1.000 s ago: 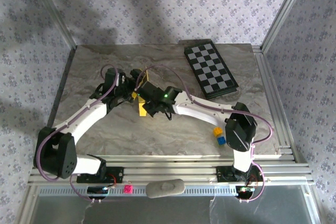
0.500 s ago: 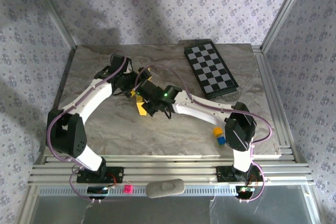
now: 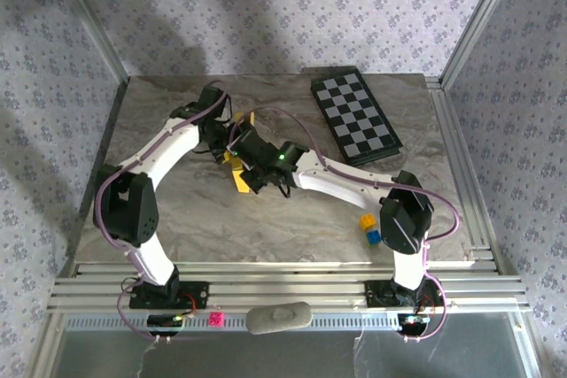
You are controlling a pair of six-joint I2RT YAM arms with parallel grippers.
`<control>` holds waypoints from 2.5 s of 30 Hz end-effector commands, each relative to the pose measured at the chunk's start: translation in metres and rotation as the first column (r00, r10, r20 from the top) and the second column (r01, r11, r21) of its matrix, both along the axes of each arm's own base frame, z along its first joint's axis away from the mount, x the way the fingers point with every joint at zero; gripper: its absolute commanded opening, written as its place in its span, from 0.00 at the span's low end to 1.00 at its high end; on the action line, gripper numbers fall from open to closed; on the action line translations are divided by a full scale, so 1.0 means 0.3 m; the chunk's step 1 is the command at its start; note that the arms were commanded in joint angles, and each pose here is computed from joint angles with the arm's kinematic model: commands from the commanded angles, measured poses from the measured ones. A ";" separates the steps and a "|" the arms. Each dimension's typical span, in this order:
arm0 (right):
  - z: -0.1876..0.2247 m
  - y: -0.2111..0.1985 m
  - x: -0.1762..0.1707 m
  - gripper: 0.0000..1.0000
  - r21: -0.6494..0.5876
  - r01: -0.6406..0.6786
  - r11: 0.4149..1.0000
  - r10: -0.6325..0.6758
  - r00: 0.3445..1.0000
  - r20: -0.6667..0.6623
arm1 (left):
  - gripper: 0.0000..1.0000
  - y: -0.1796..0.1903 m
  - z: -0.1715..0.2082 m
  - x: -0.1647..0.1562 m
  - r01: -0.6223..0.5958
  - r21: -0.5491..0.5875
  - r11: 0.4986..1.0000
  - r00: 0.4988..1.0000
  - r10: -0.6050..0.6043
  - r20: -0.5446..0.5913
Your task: Fold the paper box
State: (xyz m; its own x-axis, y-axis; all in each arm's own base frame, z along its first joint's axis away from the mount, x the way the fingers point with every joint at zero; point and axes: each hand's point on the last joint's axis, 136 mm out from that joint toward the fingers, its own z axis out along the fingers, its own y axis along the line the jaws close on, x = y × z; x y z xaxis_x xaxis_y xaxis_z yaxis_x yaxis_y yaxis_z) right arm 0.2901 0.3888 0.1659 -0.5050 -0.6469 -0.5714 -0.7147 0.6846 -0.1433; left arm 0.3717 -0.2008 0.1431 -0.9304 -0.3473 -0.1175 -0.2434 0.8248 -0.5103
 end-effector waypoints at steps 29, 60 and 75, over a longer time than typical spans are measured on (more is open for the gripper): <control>0.179 -0.237 0.039 0.44 0.357 0.592 0.723 -0.394 0.777 -0.490 | 0.31 0.040 0.020 0.005 -0.427 -0.098 0.899 0.904 0.424 -0.044; 0.028 -0.183 0.053 0.33 -0.057 0.947 0.315 -0.219 0.015 -0.976 | 0.38 0.070 -0.038 -0.235 -0.761 -0.147 0.632 0.648 0.727 -0.227; 0.008 -0.116 0.025 0.33 -0.122 0.942 0.313 -0.197 -0.061 -0.978 | 0.40 0.034 -0.059 -0.239 -0.797 -0.101 0.595 0.593 0.741 -0.316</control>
